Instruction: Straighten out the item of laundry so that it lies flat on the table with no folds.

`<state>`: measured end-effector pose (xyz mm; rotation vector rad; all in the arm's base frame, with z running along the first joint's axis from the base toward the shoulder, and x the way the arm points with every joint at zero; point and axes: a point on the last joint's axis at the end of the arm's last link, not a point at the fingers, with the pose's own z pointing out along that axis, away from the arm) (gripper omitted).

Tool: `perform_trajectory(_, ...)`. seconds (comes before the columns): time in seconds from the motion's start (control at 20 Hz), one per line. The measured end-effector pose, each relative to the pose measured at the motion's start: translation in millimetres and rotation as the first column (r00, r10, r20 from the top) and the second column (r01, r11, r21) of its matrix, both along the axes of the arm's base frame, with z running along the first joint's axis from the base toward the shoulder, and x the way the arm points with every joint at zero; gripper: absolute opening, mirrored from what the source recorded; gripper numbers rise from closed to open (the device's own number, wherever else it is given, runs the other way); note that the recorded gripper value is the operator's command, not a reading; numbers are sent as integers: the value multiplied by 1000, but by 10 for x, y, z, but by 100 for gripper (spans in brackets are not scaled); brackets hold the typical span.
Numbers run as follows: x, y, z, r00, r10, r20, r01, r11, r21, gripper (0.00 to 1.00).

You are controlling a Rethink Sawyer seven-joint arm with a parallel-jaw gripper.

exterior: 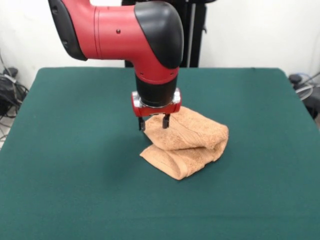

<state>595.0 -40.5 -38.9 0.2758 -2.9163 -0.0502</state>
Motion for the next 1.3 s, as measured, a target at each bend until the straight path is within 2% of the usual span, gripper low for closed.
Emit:
perform_trajectory(0.6, 7, -2, -12, 1000, 5, 4, -5, 1000, -3, 100)
perform_trajectory(0.8, 19, 5, -100, 999, 19, 50, -19, 1000, -5, 100)
perform_trajectory(1.3, -1, 7, -98, 997, 34, 69, -34, 999, -10, 100)
